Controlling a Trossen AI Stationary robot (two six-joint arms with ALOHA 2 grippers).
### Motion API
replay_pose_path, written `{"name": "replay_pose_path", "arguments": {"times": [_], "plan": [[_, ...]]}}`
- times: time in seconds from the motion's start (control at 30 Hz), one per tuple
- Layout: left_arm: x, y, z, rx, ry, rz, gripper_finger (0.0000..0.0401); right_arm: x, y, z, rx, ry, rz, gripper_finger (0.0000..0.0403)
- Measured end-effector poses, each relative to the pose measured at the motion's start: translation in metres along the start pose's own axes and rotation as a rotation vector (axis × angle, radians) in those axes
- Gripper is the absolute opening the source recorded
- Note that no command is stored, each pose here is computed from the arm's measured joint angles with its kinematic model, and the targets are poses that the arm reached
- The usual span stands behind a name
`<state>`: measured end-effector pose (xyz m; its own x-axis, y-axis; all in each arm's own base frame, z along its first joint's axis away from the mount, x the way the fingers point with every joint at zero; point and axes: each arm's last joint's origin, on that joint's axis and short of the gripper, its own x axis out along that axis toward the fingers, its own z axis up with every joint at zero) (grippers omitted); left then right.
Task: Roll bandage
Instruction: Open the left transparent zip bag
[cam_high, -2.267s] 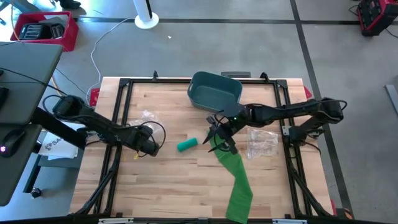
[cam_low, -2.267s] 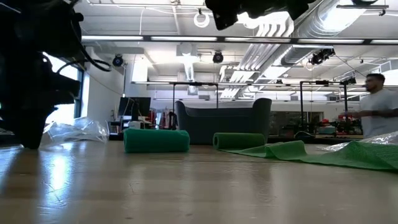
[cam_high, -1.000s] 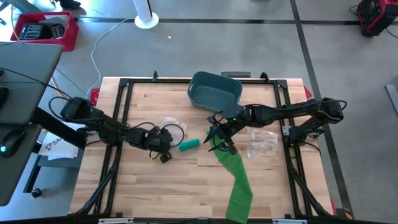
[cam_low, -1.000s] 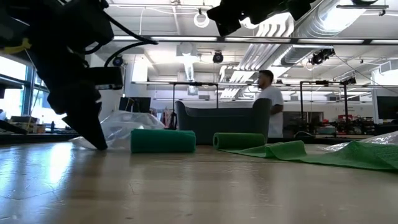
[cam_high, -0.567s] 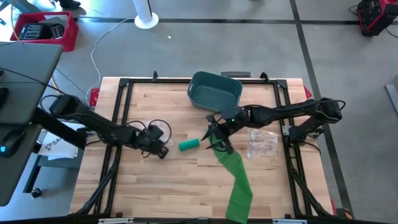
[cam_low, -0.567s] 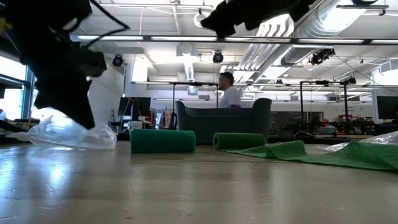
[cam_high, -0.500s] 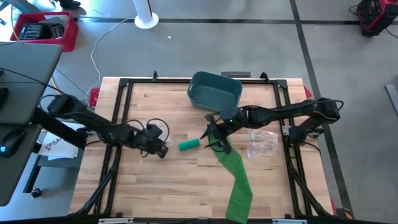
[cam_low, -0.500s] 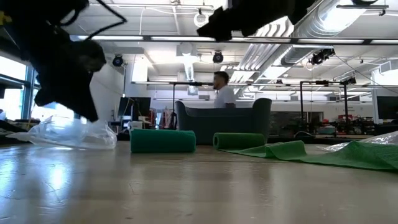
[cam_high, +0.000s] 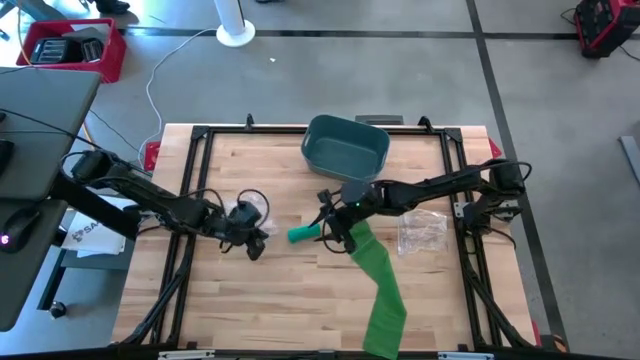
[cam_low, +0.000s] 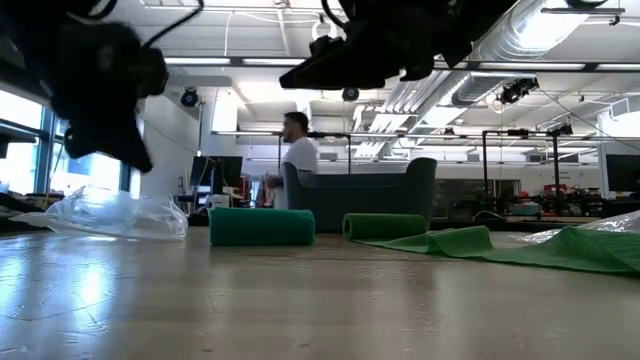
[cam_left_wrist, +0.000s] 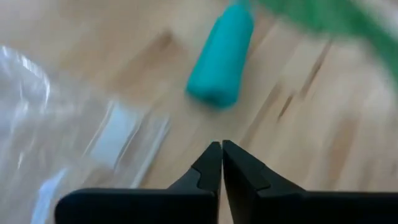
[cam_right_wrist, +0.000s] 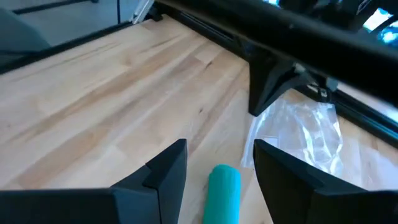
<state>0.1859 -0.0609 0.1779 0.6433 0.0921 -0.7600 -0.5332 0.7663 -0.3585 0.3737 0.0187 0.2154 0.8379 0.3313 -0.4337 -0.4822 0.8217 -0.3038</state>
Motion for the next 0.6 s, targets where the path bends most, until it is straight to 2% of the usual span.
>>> {"name": "replay_pose_path", "arguments": {"times": [0.17, 0.37, 0.5, 0.6], "plan": [[0.009, 0.012, -0.015, 0.121, 0.190, 0.127, 0.0074, 0.000, 0.000, 0.000, 0.007, -0.001, 0.001, 0.0176], [0.023, 0.022, -0.027, 0.240, 0.260, 0.304, 0.0141, 0.000, 0.000, 0.000, 0.008, 0.004, 0.004, 0.0176], [0.036, 0.023, -0.033, 0.284, 0.305, 0.363, 0.0141, 0.000, 0.001, -0.002, 0.014, 0.017, 0.012, 0.0176], [0.043, 0.022, -0.036, 0.289, 0.319, 0.389, 0.0107, 0.000, 0.001, -0.002, 0.014, 0.018, 0.012, 0.0176]]}}
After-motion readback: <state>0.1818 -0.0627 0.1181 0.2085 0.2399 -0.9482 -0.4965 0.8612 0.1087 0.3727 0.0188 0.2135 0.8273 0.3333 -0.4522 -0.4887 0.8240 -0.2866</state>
